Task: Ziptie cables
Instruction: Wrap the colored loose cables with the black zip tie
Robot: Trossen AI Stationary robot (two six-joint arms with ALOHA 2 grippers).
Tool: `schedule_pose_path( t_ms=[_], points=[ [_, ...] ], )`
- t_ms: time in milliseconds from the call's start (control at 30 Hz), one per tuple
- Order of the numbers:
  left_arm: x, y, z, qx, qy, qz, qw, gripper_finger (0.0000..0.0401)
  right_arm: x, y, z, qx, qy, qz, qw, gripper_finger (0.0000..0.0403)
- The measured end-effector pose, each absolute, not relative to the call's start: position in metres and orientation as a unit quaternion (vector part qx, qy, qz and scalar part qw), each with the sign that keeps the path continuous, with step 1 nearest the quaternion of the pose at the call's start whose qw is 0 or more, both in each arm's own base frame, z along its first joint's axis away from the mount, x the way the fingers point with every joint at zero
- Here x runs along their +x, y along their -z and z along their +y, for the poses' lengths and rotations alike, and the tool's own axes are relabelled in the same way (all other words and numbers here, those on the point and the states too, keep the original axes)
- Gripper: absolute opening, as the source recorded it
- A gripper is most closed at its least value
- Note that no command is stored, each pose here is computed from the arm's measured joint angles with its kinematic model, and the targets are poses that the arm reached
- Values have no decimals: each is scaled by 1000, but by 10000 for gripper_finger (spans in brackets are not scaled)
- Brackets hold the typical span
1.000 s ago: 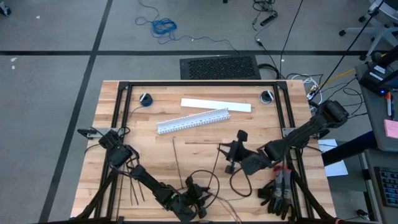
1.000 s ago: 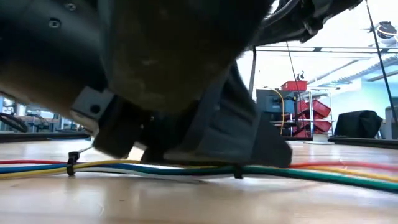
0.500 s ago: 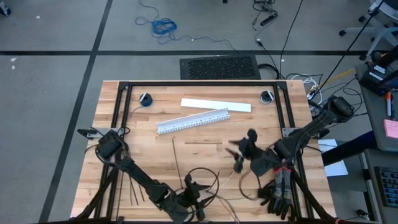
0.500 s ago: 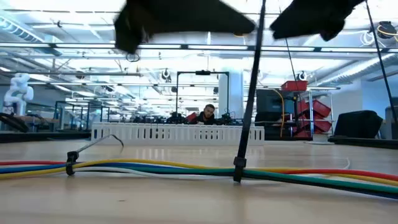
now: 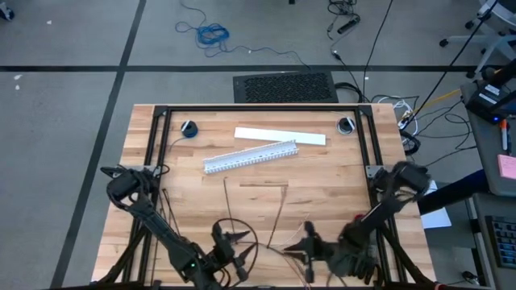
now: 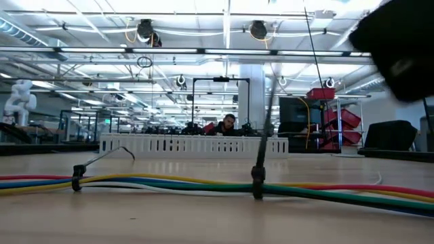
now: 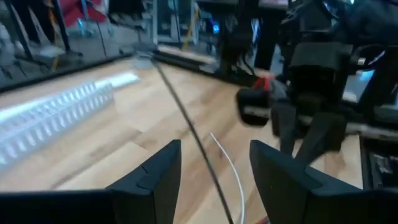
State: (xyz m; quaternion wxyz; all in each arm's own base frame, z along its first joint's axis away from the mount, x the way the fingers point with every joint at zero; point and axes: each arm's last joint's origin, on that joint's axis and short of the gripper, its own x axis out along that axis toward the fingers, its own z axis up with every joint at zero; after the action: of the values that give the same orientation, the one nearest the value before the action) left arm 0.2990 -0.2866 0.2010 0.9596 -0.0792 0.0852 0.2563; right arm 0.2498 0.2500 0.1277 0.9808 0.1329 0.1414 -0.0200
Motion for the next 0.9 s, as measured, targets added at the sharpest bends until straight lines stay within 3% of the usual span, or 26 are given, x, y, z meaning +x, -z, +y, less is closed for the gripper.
schedule_pose_path(
  t_ms=[133,367,733,900],
  points=[
    [306,-196,-282,-87,-237,115,961,187,279,-103,248,138,-20,139,980,3],
    [306,-195,-285,-94,-225,122,962,187,306,-86,234,114,33,194,974,1],
    [338,-130,-280,-108,-207,171,957,186,301,-86,230,64,112,196,972,0],
    [349,-123,-273,-130,-202,172,955,186,295,-93,233,54,114,199,972,0]
  ],
)
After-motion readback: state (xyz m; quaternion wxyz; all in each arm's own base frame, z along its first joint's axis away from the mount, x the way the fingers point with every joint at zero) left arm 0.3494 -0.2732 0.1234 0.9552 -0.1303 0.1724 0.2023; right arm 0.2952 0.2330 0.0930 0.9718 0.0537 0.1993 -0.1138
